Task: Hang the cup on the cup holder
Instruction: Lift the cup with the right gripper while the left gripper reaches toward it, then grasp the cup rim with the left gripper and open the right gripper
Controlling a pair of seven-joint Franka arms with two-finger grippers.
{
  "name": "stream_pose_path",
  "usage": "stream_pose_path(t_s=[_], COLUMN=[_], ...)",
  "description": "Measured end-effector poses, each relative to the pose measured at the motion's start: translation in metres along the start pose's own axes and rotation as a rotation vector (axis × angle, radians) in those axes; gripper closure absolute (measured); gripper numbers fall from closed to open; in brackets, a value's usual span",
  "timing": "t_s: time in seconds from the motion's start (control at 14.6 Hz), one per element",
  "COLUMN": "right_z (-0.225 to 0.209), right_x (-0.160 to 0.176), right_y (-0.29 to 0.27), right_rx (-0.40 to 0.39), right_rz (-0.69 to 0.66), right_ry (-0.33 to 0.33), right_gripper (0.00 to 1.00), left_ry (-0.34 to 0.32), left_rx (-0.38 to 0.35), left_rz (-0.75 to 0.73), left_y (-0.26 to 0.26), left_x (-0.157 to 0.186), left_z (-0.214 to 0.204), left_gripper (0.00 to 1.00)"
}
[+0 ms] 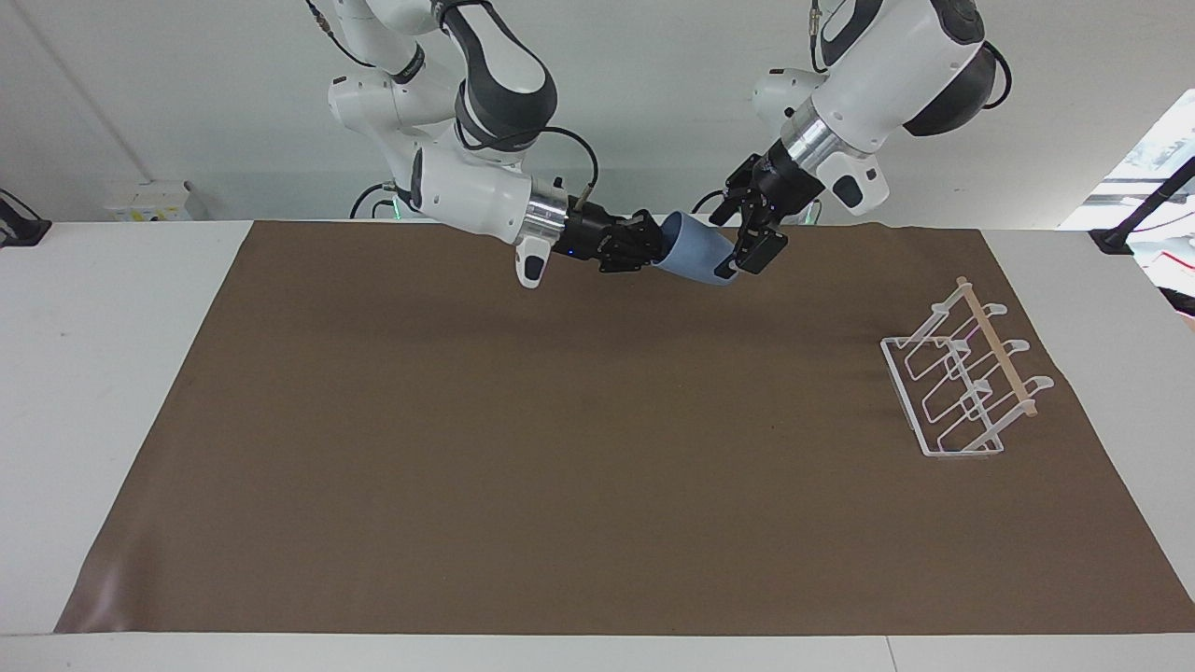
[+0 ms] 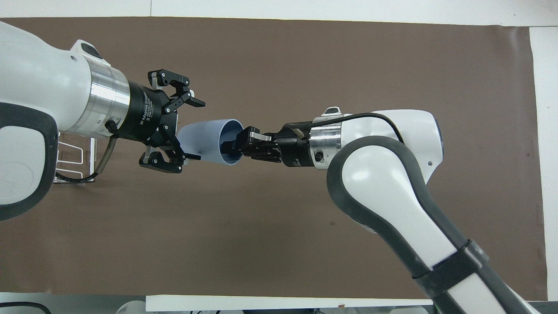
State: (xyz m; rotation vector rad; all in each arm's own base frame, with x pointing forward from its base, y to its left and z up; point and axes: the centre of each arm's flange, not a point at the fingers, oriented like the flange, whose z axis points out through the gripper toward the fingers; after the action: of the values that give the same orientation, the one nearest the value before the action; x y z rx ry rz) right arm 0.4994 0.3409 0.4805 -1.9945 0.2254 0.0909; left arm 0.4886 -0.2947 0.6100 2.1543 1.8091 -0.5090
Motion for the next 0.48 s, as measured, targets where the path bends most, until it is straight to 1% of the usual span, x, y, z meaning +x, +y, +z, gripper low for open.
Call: stream_pose_path(t_s=[0.27, 0.34, 0.41, 0.48], right_z=[0.004, 0.003, 0.003, 0.003], right_x=[-0.002, -0.002, -0.002, -0.001], right_y=[0.0, 0.001, 0.002, 0.001], right_rx=[-0.004, -0.004, -0.004, -0.004], right_rz=[0.002, 0.003, 0.005, 0.005], right_ry=[0.014, 0.015, 0.015, 0.016], right_gripper=[0.96, 0.96, 0.96, 0.96], left_ry=[0.012, 0.014, 0.013, 0.011], left_rx=[0.022, 0.025, 0.024, 0.024], left_rz=[-0.017, -0.02, -0.02, -0.017], left_y=[-0.004, -0.004, -0.004, -0.005], left_x=[0.005, 0.007, 0.007, 0.005], left_z=[0.036, 0.042, 0.042, 0.042], left_gripper=[0.0, 0.02, 0.02, 0.05])
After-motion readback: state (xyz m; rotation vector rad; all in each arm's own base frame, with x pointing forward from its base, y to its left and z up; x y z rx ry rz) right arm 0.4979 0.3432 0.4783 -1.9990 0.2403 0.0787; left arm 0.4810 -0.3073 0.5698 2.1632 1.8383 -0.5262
